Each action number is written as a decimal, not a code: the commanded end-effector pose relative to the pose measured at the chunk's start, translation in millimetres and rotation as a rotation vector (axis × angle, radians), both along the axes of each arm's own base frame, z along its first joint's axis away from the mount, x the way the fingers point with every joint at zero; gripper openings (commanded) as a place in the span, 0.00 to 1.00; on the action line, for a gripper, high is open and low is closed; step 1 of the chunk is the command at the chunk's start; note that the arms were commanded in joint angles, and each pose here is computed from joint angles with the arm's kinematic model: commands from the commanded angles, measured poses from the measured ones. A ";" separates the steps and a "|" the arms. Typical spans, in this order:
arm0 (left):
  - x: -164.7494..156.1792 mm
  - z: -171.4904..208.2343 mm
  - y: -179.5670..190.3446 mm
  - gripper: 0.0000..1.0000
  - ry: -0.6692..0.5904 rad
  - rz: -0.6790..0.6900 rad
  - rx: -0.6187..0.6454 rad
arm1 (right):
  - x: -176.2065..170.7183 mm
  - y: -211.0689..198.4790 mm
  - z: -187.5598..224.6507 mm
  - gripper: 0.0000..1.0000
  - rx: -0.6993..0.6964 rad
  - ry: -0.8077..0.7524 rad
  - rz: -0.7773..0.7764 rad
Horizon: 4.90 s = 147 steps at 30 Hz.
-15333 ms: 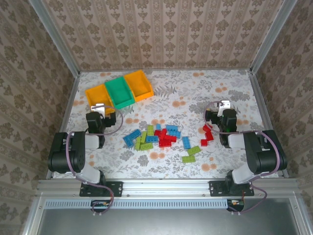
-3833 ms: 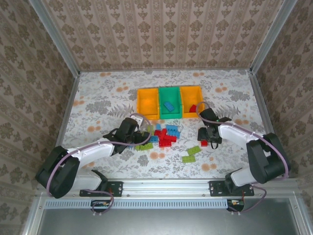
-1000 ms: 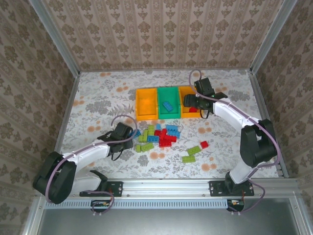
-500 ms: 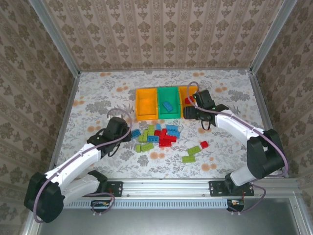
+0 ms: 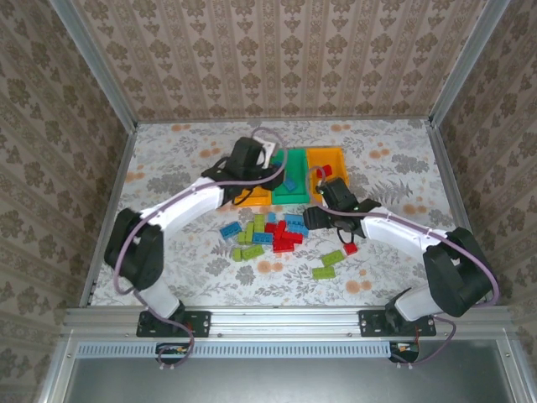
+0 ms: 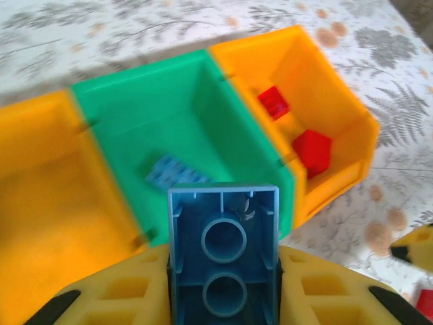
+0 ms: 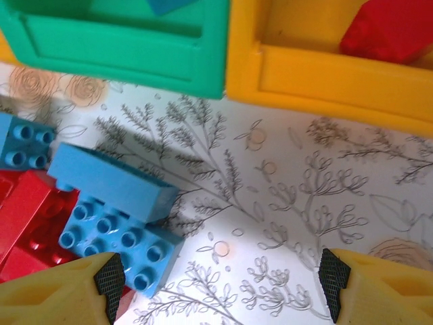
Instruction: Sort the legos into containers by color
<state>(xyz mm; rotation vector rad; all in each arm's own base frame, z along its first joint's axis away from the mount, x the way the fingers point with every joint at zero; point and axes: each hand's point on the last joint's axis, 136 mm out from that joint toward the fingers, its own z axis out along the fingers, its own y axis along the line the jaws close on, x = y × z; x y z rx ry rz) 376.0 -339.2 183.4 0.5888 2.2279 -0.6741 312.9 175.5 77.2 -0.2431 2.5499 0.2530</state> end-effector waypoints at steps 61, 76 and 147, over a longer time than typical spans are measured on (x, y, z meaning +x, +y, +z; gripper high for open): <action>-24.9 -54.8 98.9 0.82 0.219 0.221 -0.091 | 10.7 71.8 -37.1 0.30 -0.130 0.050 0.405; -48.9 -70.5 131.0 0.83 0.216 0.279 -0.016 | 13.2 75.0 34.0 0.26 -0.004 -0.143 0.376; -129.8 -144.9 184.0 0.78 0.392 0.341 0.258 | 104.6 32.5 32.8 0.60 -0.040 -0.060 -0.049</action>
